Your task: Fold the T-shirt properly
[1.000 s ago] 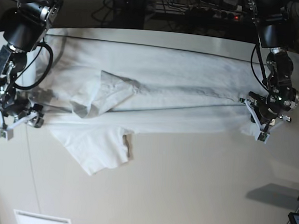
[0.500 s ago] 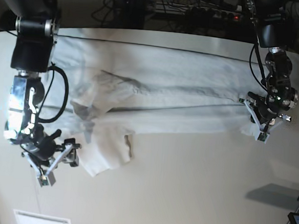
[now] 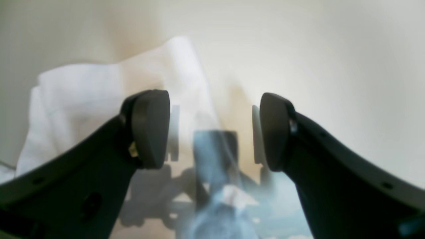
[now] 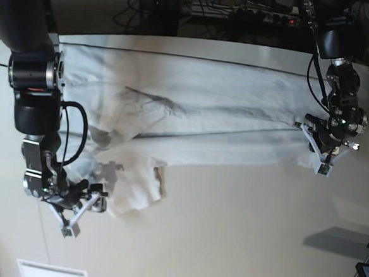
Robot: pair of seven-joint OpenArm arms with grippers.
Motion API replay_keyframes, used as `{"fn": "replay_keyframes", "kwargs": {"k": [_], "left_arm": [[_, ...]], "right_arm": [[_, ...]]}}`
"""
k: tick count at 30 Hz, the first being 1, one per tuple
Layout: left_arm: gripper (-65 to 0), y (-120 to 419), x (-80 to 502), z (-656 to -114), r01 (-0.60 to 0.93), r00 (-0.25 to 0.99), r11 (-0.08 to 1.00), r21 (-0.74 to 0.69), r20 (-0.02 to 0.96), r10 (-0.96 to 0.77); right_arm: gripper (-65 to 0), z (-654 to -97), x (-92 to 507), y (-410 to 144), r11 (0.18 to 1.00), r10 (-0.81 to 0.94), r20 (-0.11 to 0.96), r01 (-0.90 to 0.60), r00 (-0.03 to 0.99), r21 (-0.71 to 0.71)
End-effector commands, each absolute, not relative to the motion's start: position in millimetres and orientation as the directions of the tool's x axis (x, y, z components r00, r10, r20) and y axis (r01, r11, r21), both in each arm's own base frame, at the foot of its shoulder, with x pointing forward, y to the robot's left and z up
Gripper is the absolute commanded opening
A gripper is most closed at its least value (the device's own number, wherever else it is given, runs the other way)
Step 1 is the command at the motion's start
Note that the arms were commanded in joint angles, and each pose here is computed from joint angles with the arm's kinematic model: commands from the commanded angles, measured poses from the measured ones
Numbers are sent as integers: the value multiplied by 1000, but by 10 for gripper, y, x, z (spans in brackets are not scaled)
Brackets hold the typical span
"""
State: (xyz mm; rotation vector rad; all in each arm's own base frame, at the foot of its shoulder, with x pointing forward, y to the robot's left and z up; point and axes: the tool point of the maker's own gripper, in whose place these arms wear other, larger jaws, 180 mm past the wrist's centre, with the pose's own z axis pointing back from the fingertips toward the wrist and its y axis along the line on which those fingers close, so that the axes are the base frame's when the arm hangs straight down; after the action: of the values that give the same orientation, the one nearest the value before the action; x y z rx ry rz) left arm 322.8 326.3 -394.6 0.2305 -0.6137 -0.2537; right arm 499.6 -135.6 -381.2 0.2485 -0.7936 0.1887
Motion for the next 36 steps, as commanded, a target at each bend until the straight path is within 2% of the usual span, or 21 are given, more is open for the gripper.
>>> {"fn": "replay_keyframes", "kwargs": {"k": [1,6,17,19,20,24,27,29,36], "left_arm": [[-650,3340,3280,-3840,157,780,935,317,541,-315],[-650,3334,3286,-3838,157,779,936,316,543,-314],[-650,3262,3309,-3860,153,776,942,297,554,-301],[-650,3267,3315,-3853,151,775,943,297,556,-300],[-650,3267,3315,-3853,151,775,943,297,556,-300],[-650,3273,3315,-3856,149,776,943,296,556,-297],[-650,3260,3323,-3856,153,775,943,297,555,-301],[-650,3241,3324,-3865,154,775,944,292,557,-299],[-650,3239,3329,-3856,154,773,943,294,559,-300]], "right_arm": [[-242,-3589,5171,-1337,951,63,765,-271,641,148],[-242,-3754,5141,-1312,951,57,748,-263,662,161],[-251,-3983,4991,-740,919,97,717,-338,690,201],[-290,-3985,4989,-740,919,98,716,-338,691,201],[-340,-3985,4989,-740,919,98,716,-338,691,201],[-643,-3984,4989,-747,920,93,715,-334,693,204],[-630,-3987,4988,-757,921,91,714,-331,694,204],[-650,-4022,4952,-775,922,92,712,-330,696,204],[-649,-3852,4845,-650,905,146,745,-392,651,166]]}}
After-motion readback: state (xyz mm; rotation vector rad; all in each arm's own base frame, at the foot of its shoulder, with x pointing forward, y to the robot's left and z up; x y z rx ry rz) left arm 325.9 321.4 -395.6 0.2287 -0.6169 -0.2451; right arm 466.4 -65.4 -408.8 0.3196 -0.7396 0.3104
